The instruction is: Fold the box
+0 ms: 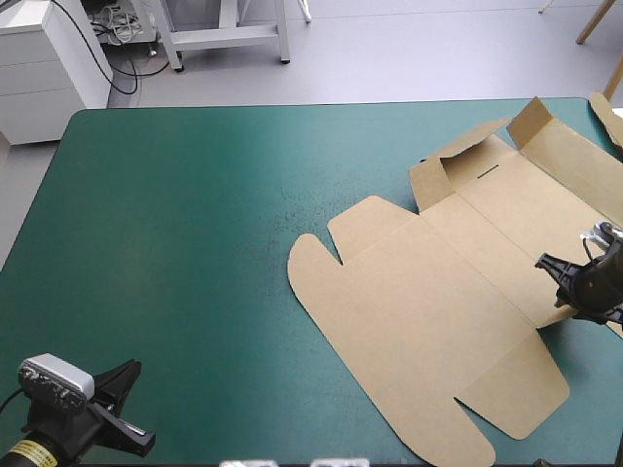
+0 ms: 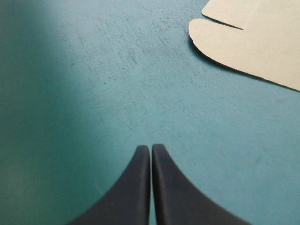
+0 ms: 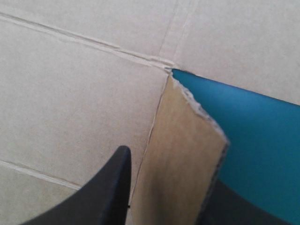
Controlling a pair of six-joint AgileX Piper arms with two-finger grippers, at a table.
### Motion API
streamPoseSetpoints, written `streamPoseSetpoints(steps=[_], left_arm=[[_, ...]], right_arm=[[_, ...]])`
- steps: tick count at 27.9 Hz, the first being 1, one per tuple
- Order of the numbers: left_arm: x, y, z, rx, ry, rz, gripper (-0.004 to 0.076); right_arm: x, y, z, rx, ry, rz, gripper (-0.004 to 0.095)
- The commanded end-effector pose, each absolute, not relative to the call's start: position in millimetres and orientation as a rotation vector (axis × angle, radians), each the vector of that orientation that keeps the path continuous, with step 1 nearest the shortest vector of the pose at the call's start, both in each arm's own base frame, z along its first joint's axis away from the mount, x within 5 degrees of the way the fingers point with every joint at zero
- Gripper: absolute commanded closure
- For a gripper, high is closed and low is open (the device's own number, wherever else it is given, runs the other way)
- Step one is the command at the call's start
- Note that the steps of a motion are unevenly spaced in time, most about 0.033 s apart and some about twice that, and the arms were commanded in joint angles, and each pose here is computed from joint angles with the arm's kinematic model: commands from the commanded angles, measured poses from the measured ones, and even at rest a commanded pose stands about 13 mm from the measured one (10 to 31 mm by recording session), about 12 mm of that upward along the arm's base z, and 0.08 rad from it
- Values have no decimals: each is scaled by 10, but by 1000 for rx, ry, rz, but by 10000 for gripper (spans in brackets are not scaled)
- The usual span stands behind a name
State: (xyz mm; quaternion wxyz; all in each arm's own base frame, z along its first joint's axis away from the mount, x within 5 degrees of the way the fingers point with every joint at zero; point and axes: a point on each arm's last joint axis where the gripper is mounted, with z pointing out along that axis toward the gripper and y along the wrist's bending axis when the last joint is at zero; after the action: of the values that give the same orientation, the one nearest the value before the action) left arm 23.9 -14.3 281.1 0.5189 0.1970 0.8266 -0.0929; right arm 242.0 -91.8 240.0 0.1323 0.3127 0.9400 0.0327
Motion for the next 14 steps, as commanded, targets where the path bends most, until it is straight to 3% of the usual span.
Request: streamPoseSetpoints(steps=[1, 2, 14], left_arm=[[261, -155, 2960, 455, 1897, -241, 731], [261, -155, 2960, 455, 1897, -241, 731], [261, -155, 2960, 455, 1897, -241, 731]], right_arm=[[2416, -944, 2528, 864, 2693, 64, 814], [2414, -943, 2527, 844, 2702, 61, 918], [2488, -971, 2656, 602, 2719, 8, 924]])
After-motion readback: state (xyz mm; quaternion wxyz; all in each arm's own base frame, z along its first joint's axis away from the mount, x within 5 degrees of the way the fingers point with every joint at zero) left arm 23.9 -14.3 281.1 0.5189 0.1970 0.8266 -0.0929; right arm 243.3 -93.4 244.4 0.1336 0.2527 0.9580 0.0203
